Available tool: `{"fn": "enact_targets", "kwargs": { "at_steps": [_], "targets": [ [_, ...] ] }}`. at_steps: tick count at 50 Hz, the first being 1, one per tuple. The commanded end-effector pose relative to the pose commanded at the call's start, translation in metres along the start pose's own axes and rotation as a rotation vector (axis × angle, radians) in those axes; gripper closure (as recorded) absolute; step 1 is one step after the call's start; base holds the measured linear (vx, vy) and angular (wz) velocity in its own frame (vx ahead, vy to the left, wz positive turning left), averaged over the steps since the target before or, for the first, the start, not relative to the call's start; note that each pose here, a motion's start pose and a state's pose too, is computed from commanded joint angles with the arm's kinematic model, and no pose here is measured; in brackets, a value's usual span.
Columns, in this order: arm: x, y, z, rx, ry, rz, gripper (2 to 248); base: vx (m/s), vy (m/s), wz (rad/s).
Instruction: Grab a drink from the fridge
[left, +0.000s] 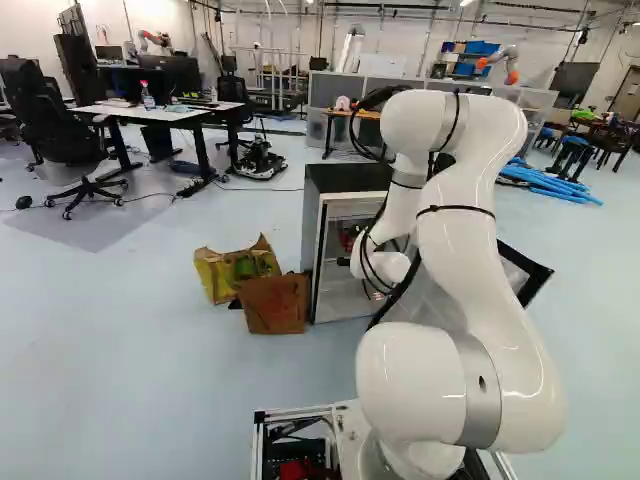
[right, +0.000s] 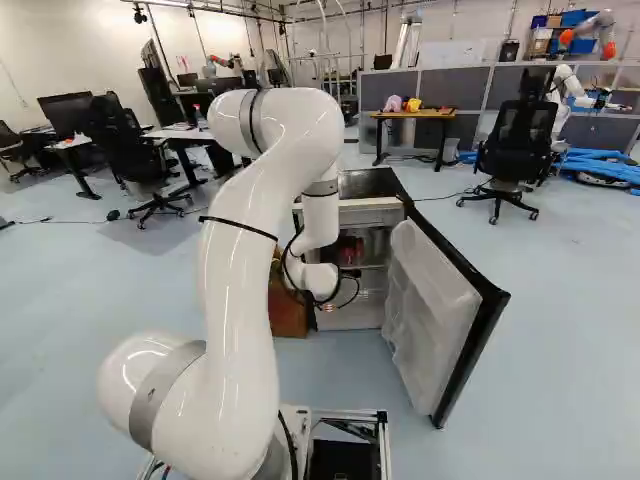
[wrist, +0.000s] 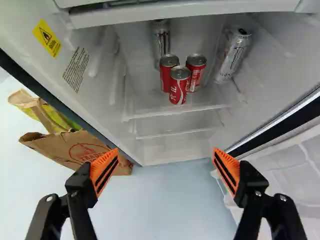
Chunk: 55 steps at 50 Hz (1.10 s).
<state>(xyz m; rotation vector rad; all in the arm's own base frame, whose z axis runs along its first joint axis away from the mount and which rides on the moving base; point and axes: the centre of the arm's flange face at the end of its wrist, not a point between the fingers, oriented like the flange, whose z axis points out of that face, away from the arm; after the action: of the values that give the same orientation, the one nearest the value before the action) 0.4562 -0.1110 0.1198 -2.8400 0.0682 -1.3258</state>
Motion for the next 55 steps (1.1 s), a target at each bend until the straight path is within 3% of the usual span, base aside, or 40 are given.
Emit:
{"fn": "enact_targets", "kwargs": {
  "at_steps": [23,55],
  "targets": [
    [-0.017,0.008,0.024,0.015,0.011,0.001,3,0.000,0.000,0.000],
    [-0.033,0.020,0.064,0.047,0.081,-0.009,3,0.000,0.000,0.000]
  ]
}}
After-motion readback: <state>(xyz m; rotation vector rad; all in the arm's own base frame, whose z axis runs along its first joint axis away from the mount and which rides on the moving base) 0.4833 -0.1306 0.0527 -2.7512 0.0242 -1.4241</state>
